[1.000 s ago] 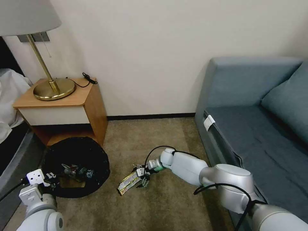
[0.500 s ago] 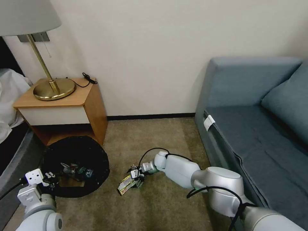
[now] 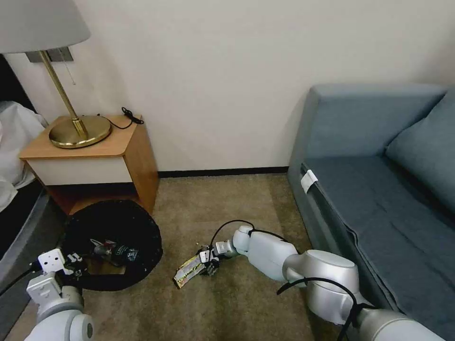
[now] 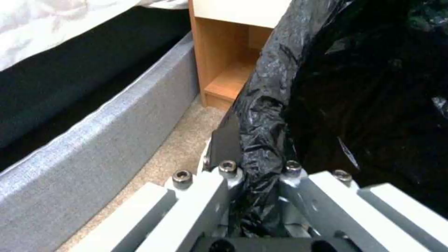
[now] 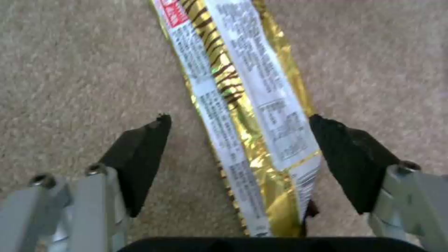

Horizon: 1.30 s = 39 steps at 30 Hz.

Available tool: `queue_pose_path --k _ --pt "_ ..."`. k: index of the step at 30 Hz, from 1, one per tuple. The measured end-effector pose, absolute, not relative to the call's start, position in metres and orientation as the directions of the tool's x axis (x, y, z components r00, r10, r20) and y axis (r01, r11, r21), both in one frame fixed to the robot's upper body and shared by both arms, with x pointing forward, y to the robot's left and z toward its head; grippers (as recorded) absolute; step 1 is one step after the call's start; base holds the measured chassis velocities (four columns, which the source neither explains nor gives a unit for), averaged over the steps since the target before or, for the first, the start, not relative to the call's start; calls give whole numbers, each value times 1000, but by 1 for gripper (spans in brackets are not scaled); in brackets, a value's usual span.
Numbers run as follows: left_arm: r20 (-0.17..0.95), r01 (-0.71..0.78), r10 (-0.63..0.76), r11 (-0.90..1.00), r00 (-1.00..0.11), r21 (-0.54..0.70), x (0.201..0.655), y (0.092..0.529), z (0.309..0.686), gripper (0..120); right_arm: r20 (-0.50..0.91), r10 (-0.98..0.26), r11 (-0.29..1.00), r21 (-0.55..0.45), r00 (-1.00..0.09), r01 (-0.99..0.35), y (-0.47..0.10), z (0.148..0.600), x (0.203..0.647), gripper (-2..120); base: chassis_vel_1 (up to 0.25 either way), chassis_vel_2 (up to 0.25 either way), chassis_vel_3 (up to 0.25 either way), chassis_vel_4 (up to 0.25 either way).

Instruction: Pick up the trash bin, then pick up the garbage on the floor and place it into the trash bin.

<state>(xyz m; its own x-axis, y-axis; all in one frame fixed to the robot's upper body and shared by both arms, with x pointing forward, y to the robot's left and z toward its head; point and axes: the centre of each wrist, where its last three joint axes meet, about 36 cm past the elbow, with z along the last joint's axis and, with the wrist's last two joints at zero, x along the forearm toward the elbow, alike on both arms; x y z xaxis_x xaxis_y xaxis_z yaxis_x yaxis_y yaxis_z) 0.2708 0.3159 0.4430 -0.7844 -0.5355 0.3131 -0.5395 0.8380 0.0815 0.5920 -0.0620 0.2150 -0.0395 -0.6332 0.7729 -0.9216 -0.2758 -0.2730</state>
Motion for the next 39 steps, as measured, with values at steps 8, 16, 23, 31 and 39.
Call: queue_pose_path --k 8,16,23,31,39 --pt "310 -538 -534 839 -787 82 270 315 442 2 785 -618 -259 -259 -46 -930 -67 207 587 71 0 0 0 0" --pt "307 -537 -534 840 -788 83 269 316 440 2 785 -614 -216 -268 -83 -939 -71 205 587 70 0 0 0 0" --pt "304 -536 -534 840 -789 84 269 315 439 2 793 -603 -212 -270 -92 -939 -73 204 587 70 0 0 0 0" --pt "301 -535 -533 841 -791 84 270 315 438 2 797 -598 -217 -267 -89 -939 -74 203 585 62 0 0 0 0" --pt "299 -534 -533 841 -792 84 270 315 438 2 801 -593 -227 -260 -79 -938 -73 201 583 36 0 0 0 0"
